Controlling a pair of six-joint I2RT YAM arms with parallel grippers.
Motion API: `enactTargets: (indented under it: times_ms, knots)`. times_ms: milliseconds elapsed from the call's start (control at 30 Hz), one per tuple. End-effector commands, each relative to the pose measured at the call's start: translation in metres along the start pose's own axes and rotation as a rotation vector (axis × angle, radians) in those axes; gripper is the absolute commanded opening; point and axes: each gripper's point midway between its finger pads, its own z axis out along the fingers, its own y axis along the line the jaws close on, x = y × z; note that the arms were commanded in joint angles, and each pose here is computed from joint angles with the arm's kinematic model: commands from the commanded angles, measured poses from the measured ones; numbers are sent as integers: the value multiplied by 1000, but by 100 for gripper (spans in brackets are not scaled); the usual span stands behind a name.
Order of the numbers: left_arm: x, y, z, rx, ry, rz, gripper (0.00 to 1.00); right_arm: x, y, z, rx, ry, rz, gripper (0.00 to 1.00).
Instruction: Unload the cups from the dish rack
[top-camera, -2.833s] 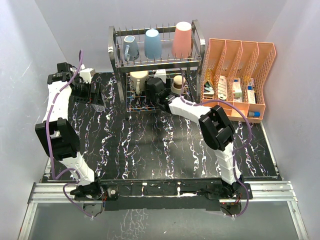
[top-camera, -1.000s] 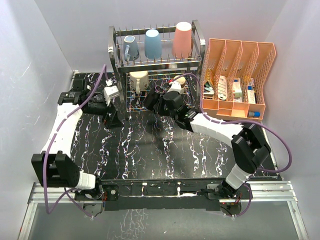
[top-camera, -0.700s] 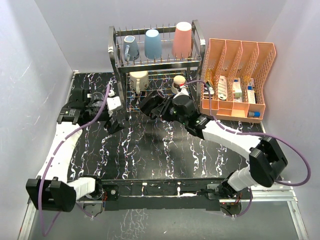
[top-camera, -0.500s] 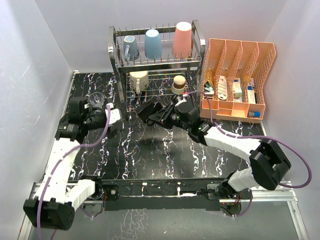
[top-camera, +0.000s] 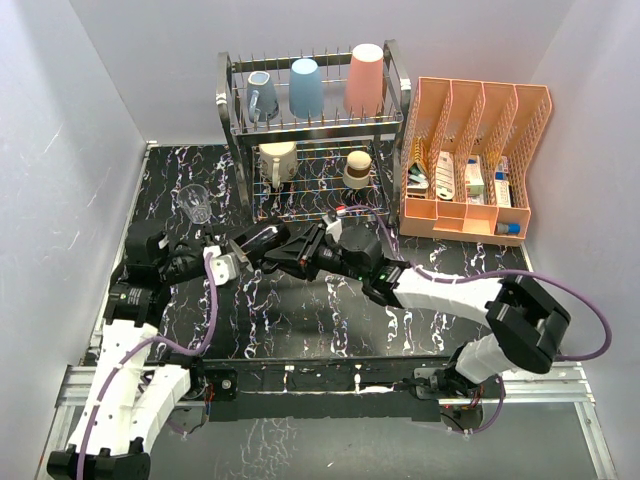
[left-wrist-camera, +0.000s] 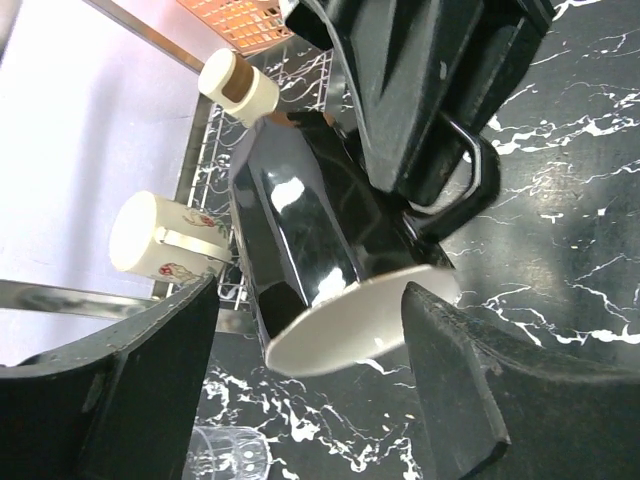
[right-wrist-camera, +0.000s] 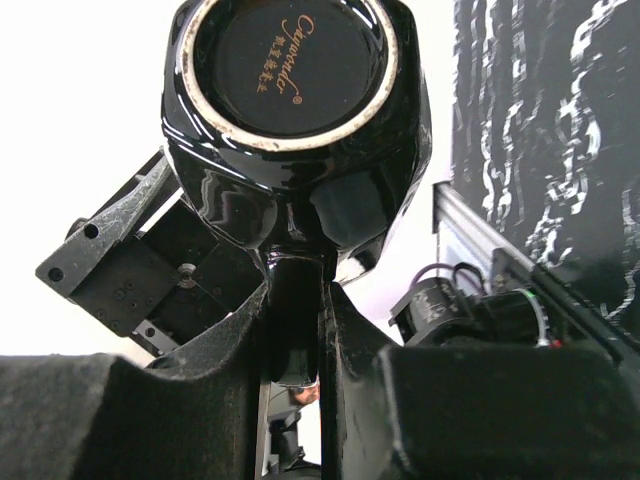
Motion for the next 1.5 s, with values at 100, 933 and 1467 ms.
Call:
enactTargets:
  times_ms: [100,933,1467]
  knots:
    - [-14,-4,-3,-12,-60,91,60,35,88,-2,-324,131,46,8]
    - [78,16,-18,-214,356,-209,0,10,60,-3,-184,89,-28,70]
    - [210,30,-88,-320,884,-685,0,-77,11,-50,134,-230,-277,78]
